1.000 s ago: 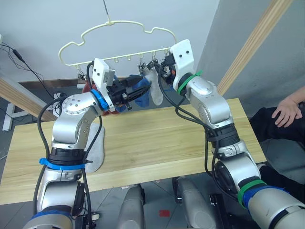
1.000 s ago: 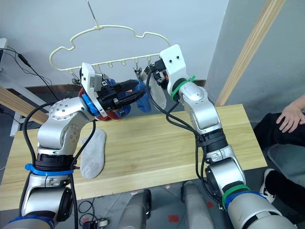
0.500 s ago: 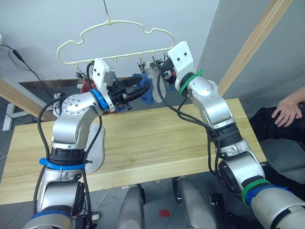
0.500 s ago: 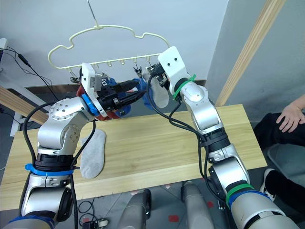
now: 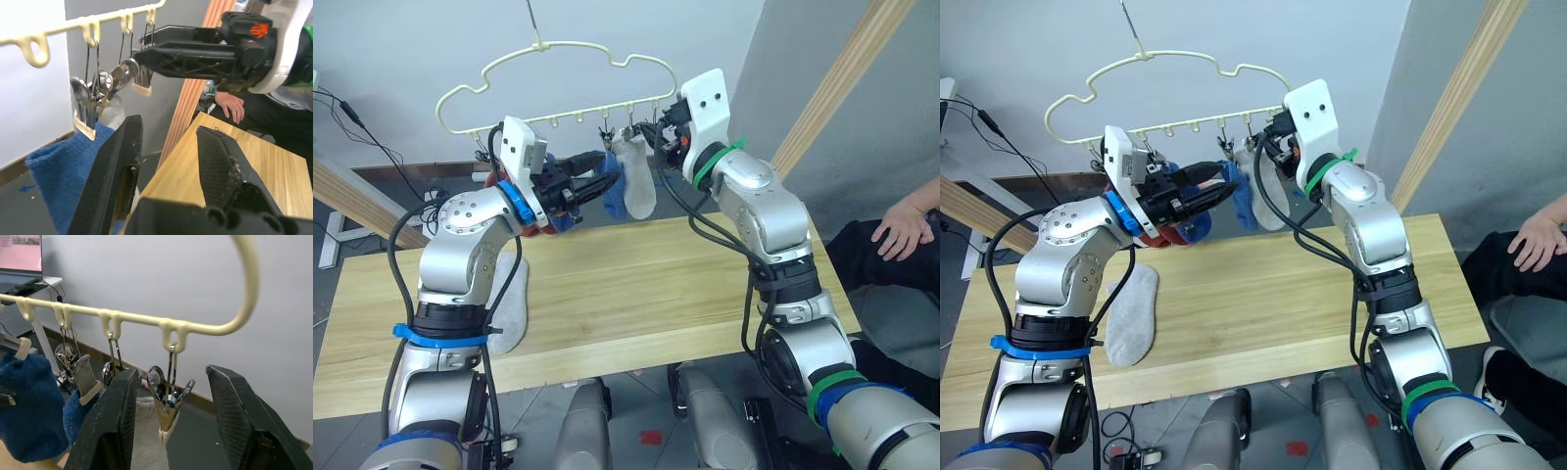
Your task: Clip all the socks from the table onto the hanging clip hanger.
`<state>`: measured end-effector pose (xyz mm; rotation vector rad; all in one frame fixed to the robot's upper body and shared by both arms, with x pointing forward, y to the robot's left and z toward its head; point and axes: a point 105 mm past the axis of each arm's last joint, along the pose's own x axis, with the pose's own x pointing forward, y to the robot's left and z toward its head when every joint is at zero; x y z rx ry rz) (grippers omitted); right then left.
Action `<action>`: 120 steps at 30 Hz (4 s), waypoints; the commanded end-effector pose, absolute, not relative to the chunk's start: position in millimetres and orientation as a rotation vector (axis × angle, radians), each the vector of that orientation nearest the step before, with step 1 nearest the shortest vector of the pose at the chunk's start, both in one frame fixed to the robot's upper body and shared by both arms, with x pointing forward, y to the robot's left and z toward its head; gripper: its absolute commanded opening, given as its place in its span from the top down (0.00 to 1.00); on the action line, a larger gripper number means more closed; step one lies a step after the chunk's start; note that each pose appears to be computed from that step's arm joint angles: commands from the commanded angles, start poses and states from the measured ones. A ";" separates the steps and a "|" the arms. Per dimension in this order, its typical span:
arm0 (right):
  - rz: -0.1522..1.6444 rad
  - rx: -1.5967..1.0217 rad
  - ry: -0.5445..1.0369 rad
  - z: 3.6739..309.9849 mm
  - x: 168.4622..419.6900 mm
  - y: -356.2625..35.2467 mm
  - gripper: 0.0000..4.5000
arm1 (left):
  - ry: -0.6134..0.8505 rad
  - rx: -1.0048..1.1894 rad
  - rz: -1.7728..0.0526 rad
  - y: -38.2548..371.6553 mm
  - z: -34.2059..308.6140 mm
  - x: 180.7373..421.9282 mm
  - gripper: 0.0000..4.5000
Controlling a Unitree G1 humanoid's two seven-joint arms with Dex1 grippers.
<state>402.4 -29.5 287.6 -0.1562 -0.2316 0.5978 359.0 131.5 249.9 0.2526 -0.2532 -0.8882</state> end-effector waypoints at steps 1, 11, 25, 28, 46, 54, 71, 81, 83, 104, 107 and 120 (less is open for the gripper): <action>0.645 -0.129 -0.263 299.7 389.8 -31.4 0.49 | -0.313 0.270 -0.886 132.1 265.4 353.8 0.55; 0.619 -0.172 -0.212 274.9 401.7 -24.2 0.49 | -0.318 0.281 -0.882 131.7 267.2 357.8 0.55; 0.591 -0.258 -0.285 279.3 416.1 -14.4 0.49 | -0.324 0.296 -0.881 132.8 269.1 362.3 0.55; 0.598 -0.301 -0.302 279.0 416.2 -11.3 0.49 | -0.326 0.299 -0.882 132.7 269.5 362.2 0.55; 0.629 -0.341 -0.357 287.6 419.2 3.2 0.49 | -0.335 0.306 -0.878 132.1 272.9 361.6 0.55; 0.623 -0.263 -0.340 290.3 421.0 -1.4 0.49 | -0.336 0.305 -0.878 131.5 273.3 361.6 0.55; 0.644 -0.225 -0.284 281.4 409.9 -22.9 0.49 | -0.344 0.290 -0.883 130.1 275.5 362.0 0.55; 0.630 -0.194 -0.264 279.6 409.8 -31.3 0.49 | -0.338 0.311 -0.938 131.6 280.6 354.7 0.55; 0.614 -0.171 -0.250 279.9 412.6 -31.9 0.49 | -0.342 0.315 -0.933 132.1 281.9 355.2 0.55; 0.492 -0.119 -0.231 282.6 420.8 -36.8 0.49 | -0.358 0.320 -0.940 128.2 288.7 354.1 0.55; 0.458 -0.093 -0.227 284.4 421.5 -37.5 0.49 | -0.361 0.321 -0.940 128.1 289.4 354.1 0.55; 0.467 -0.019 -0.256 295.4 415.7 -29.0 0.49 | -0.368 0.323 -0.942 126.3 291.0 353.7 0.55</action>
